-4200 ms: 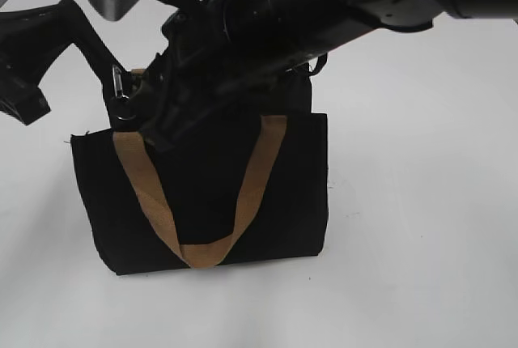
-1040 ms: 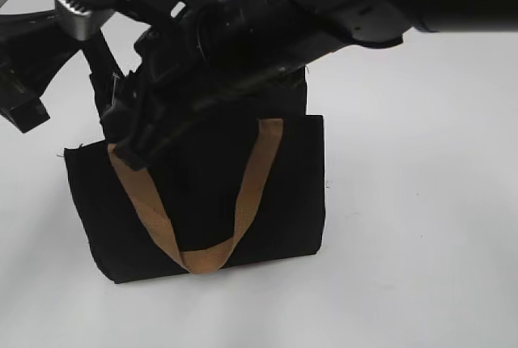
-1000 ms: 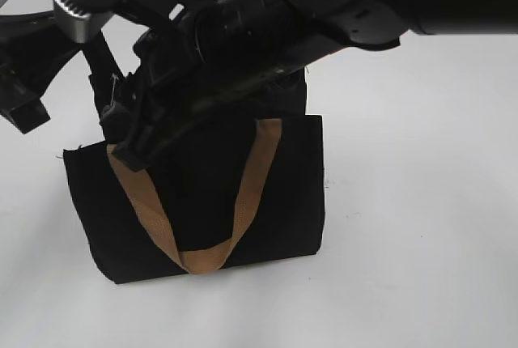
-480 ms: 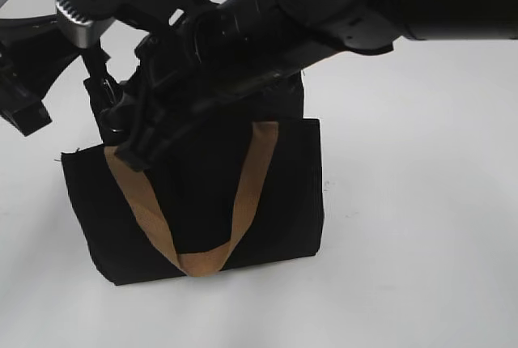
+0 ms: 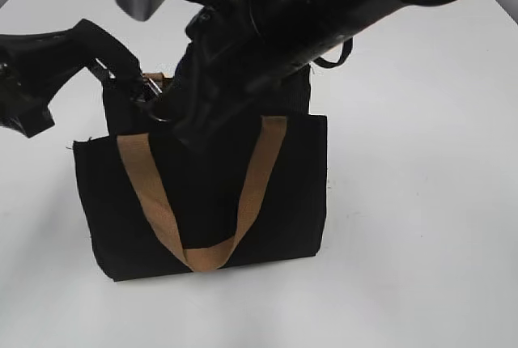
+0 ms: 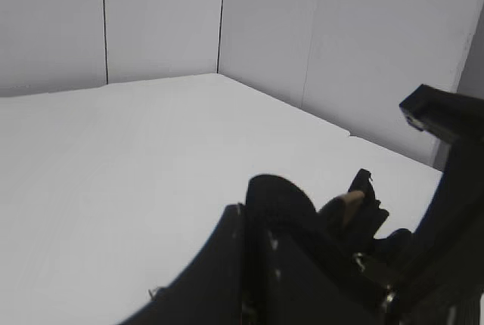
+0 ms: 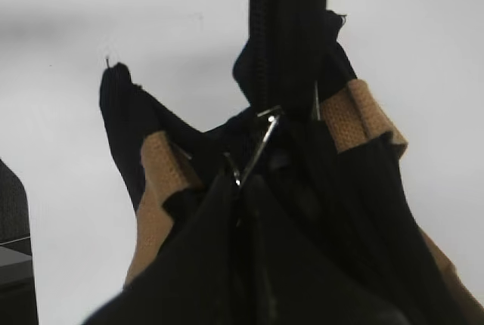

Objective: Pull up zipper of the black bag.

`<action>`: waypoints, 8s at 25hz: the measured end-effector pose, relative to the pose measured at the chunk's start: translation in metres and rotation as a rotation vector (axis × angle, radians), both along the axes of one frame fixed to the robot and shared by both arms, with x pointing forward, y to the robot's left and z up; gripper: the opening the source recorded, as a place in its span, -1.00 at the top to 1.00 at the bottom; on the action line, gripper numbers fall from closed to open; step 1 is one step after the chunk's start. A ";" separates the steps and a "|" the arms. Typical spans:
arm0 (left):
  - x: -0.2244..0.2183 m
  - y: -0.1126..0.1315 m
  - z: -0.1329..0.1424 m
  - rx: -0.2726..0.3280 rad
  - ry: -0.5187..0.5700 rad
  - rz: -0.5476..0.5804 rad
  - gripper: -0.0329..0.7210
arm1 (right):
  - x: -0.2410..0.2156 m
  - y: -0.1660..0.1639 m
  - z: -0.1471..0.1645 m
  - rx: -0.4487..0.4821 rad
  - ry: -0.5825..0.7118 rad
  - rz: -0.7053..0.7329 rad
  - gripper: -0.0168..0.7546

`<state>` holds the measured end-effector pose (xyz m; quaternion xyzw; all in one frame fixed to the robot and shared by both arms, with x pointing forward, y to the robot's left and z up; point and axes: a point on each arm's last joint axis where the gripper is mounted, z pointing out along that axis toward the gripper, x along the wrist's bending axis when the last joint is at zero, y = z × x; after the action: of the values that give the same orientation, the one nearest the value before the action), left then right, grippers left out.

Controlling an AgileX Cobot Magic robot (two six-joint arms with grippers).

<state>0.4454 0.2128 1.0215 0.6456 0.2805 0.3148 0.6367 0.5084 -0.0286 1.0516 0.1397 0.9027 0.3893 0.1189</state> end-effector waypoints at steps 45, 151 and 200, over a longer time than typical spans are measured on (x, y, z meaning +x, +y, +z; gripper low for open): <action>-0.034 0.035 -0.018 -0.122 0.378 0.321 0.91 | 0.022 -0.034 -0.004 -0.064 0.072 -0.107 0.96; -0.217 0.082 0.039 0.257 0.390 0.130 0.15 | -0.269 -0.267 -0.008 0.156 -0.066 -0.770 -0.58; -0.217 0.079 0.039 0.166 0.415 0.521 0.27 | -0.275 -0.268 -0.007 0.179 -0.148 -1.124 -0.58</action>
<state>0.2281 0.2916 1.0603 0.6522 0.5328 0.3508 0.4095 0.2333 -0.2961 1.0444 0.5802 0.6424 0.3500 0.3582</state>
